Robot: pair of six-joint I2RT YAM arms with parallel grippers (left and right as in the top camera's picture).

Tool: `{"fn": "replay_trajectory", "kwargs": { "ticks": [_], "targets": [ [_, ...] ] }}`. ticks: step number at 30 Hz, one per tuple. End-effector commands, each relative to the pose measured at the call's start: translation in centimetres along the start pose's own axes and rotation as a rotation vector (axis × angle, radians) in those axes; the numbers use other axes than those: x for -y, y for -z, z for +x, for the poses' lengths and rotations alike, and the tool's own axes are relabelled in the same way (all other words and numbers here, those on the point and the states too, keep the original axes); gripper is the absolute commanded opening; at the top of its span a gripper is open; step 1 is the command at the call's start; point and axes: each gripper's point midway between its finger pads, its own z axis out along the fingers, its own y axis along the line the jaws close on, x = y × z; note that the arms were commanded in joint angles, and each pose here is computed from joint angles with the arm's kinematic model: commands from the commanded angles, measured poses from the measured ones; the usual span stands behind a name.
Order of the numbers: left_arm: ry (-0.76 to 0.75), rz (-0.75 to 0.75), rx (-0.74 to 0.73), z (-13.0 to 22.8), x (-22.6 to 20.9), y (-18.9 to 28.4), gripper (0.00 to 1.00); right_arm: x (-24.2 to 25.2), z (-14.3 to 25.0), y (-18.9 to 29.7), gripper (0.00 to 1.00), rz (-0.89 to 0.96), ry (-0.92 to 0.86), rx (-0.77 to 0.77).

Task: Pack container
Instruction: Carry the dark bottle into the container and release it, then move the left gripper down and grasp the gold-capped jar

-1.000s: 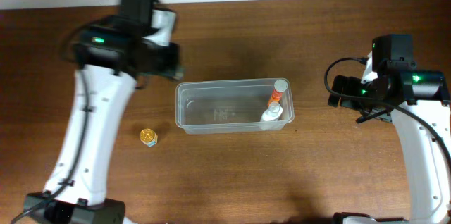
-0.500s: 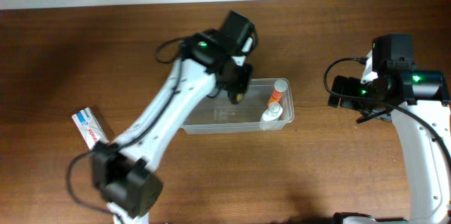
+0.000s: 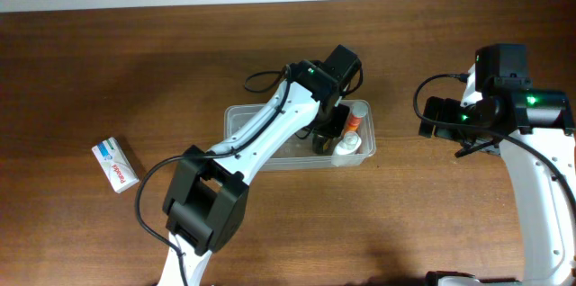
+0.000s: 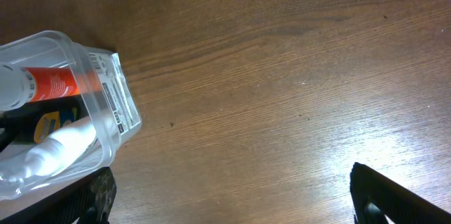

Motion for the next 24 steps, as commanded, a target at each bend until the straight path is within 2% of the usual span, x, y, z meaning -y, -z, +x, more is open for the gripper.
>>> {"fn": "replay_trajectory", "kwargs": {
  "ticks": [1, 4, 6, 11, 14, 18, 21, 24],
  "targets": [
    [0.013, 0.009, 0.011, -0.3, 0.1, 0.4, 0.47, 0.1, 0.1, -0.3, 0.98, -0.004, 0.003, -0.012],
    [0.005, 0.009, 0.013, -0.3, 0.1, 0.4, 0.65, 0.1, 0.1, -0.3, 0.98, -0.004, 0.003, -0.012],
    [-0.016, 0.000, 0.020, -0.5, -0.1, 0.7, 0.72, 0.1, 0.1, -0.3, 0.98, -0.004, 0.003, -0.012],
    [0.014, -0.109, 0.057, -1.2, -3.1, 4.8, 0.75, 0.1, 0.2, -0.3, 0.98, -0.003, 0.004, -0.014],
    [0.065, -0.180, 0.104, -1.4, -6.3, 10.0, 0.77, 0.1, 0.2, -0.3, 0.98, -0.003, 0.019, -0.014],
    [0.171, -0.197, 0.210, -1.0, -10.6, 16.8, 0.79, 0.1, 0.2, -0.3, 0.98, -0.003, 0.019, -0.015],
    [0.290, -0.216, 0.271, 0.7, -14.6, 21.2, 0.86, 0.1, 0.2, -0.3, 0.98, -0.004, 0.019, -0.014],
    [0.388, -0.246, 0.253, 3.5, -17.8, 23.6, 0.87, 0.1, 0.2, -0.3, 0.98, -0.004, 0.019, -0.014]
  ]
}}
